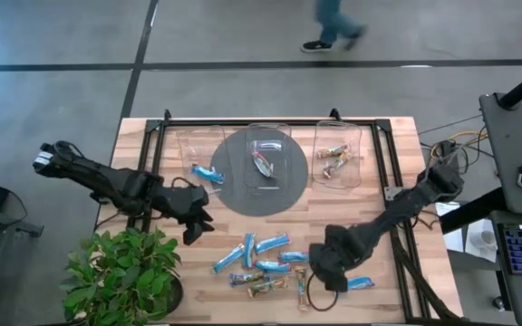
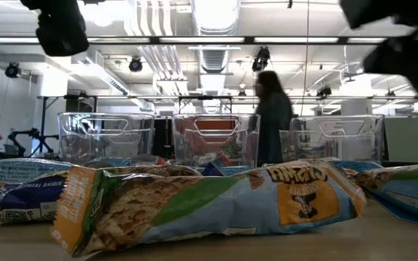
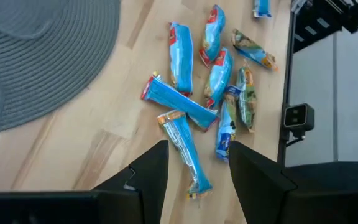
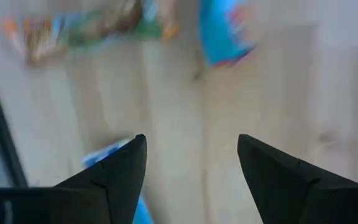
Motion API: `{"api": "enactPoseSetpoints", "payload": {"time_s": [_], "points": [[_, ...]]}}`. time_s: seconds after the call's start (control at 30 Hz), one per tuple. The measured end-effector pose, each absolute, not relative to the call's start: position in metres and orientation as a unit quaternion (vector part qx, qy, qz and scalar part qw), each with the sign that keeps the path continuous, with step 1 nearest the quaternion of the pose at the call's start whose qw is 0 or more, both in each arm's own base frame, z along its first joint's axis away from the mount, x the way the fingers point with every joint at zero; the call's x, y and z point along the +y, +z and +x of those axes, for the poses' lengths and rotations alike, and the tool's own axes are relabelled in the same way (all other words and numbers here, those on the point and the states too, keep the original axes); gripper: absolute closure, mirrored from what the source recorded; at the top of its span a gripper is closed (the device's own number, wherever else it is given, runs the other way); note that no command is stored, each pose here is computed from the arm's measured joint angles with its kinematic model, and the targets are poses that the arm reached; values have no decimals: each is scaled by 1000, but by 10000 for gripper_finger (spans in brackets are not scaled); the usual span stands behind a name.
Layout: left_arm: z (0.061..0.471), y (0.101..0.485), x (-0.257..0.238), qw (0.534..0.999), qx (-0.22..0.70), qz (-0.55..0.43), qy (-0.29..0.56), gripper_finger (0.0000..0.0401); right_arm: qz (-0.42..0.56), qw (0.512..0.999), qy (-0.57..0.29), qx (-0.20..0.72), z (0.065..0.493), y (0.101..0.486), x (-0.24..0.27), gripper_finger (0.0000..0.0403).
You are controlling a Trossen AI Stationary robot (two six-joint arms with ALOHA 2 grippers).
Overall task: Pick and place Granola Bars by type
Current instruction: Put the red granola bar into the middle transparent bin
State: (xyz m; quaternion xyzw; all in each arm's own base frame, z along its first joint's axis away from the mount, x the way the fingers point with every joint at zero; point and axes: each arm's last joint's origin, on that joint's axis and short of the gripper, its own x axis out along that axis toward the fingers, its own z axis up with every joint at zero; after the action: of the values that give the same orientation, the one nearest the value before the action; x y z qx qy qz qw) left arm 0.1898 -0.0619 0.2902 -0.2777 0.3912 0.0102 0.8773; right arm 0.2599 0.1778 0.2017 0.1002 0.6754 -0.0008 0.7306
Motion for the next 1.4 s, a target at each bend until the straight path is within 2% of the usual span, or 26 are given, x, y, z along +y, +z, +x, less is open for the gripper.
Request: {"api": "enactPoseSetpoints", "payload": {"time_s": [0.1,0.23,0.43,0.67,0.97,1.2,1.4], "points": [[186,286,-70,870,396,-293,20,250,110,705,19,700,256,193,188,163],[184,282,-77,870,394,-295,37,250,99,707,22,700,253,192,193,165],[183,281,-78,861,388,-323,58,250,97,750,-32,654,255,207,186,166],[190,260,-84,829,469,-297,60,250,108,816,-144,550,257,234,162,165],[211,230,-96,809,537,-236,44,250,139,818,-175,530,267,245,134,169],[196,246,-99,823,515,-240,17,250,137,815,-159,540,266,246,136,170],[179,256,-88,837,486,-249,44,250,123,814,-149,547,266,244,135,170]]}}
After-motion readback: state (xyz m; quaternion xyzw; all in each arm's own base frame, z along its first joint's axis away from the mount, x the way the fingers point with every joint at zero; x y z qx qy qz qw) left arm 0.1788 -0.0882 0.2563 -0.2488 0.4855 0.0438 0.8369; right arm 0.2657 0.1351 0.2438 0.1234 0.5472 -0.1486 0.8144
